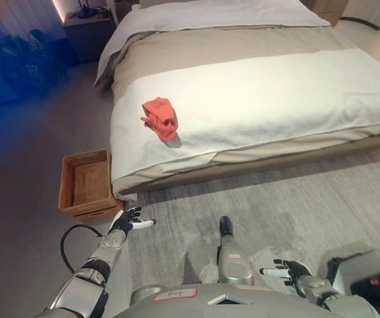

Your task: Put the clothes on the bed into the basket.

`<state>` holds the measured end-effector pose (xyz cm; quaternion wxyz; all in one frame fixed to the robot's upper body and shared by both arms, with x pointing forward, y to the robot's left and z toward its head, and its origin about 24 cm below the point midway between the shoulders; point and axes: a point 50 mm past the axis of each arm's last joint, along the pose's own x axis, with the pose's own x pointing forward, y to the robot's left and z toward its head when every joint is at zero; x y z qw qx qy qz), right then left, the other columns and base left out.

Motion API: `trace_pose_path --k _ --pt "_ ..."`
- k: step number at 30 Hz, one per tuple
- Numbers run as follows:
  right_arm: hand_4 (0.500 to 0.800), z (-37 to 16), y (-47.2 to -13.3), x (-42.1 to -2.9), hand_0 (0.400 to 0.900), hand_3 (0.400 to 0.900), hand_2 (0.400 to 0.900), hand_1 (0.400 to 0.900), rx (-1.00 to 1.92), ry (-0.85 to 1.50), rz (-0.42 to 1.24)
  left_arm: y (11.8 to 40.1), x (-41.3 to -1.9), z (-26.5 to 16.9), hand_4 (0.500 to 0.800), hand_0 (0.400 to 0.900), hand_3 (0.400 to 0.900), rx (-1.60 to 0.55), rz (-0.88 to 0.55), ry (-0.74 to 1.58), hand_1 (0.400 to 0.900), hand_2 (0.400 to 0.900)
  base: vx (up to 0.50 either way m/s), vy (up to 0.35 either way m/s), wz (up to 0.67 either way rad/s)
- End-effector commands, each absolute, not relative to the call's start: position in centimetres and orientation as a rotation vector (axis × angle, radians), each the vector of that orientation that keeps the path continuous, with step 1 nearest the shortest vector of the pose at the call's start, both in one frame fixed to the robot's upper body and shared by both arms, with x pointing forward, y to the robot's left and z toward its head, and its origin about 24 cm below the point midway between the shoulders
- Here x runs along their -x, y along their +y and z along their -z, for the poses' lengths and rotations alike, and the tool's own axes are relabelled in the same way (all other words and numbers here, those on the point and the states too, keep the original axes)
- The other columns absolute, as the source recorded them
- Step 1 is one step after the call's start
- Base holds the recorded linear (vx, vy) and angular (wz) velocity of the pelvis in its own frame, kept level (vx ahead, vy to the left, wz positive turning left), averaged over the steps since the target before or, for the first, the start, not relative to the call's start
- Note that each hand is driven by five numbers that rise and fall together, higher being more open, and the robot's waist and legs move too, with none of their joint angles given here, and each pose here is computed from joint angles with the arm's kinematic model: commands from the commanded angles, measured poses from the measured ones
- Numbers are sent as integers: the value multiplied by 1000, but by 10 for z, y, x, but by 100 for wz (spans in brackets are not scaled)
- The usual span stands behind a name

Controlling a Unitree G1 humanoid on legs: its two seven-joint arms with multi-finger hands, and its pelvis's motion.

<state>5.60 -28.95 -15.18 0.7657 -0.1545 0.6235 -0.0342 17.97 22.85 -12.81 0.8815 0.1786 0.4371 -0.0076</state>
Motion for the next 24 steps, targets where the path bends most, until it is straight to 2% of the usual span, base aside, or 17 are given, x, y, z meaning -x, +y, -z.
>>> trace_pose_path --k 1,9,14,20,24 --pt "800 137 -302 -103 900 900 900 900 377 1202 118 253 -232 87 800 900 900 -399 -78 678 900 900 319 -71 39" --pt "800 130 -318 -104 900 900 900 900 407 1188 167 237 -253 75 800 900 900 -361 -66 605 900 900 278 -154 59" --pt "800 124 -325 -110 900 900 900 900 429 1171 188 229 -261 70 800 900 900 -349 -41 575 900 900 252 -235 27" --pt "800 121 -332 -108 900 900 900 900 419 1170 236 221 -274 61 800 900 900 -341 -13 537 900 900 271 -293 -2" --pt "800 122 -332 -106 900 900 900 900 419 1181 236 223 -271 63 800 900 900 -346 -16 550 900 900 265 -82 -47"
